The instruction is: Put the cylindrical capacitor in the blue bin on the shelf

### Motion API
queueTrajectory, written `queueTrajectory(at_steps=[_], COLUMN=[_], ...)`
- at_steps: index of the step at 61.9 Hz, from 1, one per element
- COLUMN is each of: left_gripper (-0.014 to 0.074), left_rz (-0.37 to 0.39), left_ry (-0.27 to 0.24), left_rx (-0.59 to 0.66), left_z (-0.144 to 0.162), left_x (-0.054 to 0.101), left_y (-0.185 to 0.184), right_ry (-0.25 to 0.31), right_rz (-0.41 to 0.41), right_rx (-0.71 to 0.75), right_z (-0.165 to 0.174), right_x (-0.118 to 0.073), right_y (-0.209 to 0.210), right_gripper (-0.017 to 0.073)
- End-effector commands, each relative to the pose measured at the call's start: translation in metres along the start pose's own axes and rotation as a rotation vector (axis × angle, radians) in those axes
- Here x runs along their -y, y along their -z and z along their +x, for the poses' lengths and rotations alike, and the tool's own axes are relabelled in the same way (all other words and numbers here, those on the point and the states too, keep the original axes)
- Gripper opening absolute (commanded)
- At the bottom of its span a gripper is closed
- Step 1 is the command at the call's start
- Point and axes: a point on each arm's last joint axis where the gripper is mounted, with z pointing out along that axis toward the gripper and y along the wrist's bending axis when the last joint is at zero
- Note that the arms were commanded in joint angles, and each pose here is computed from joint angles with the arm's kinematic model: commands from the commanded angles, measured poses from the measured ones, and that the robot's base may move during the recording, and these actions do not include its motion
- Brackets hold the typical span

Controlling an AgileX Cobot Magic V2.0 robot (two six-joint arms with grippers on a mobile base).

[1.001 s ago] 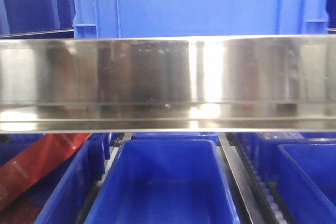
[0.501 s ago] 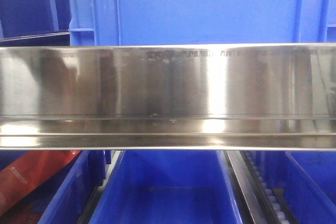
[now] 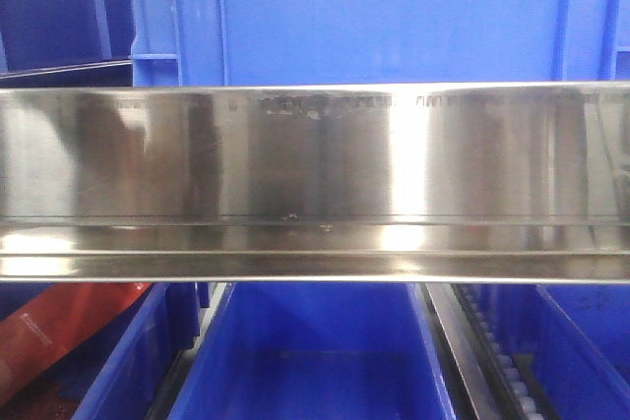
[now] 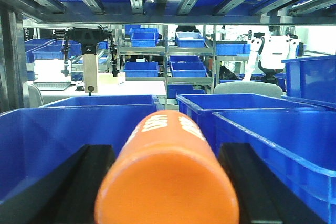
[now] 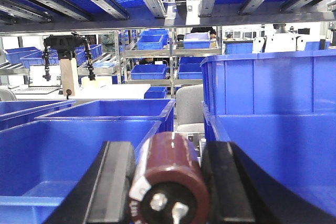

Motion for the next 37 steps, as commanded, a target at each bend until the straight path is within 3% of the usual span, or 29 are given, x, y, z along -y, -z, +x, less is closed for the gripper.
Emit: queueTrajectory(at_steps=[1, 18, 21, 29, 37], left_gripper=[-0.0111, -0.0111, -0.0111, -0.0111, -0.0111], left_rz=[0.002, 0.007, 0.015, 0.054, 0.131], left_ry=[-0.006, 0.002, -0.015, -0.087, -0.081], left_rx=[0.031, 0.057, 0.046, 0.017, -0.002], left_z=[-0.004, -0.01, -0.016, -0.033, -0.049], left_x=[0.0, 0.001, 0.001, 0.006, 0.019], left_y=[0.001, -0.006, -0.013, -0.043, -0.08], right_ry=[0.008, 0.008, 0.011, 0.044, 0.053], right_rz=[0.001, 0.002, 0.003, 0.001, -0.031], right_rx=[0.04, 0.023, 0.008, -0.02, -0.039], right_z=[-0.004, -0.005, -0.009, -0.022, -0.034], right_x=[0.0, 0.0, 0.0, -0.001, -0.006], right_y=[0.0, -0.004, -0.01, -0.033, -0.066], right_gripper=[-0.0163, -0.0163, -0.0163, -0.0163, -0.0163])
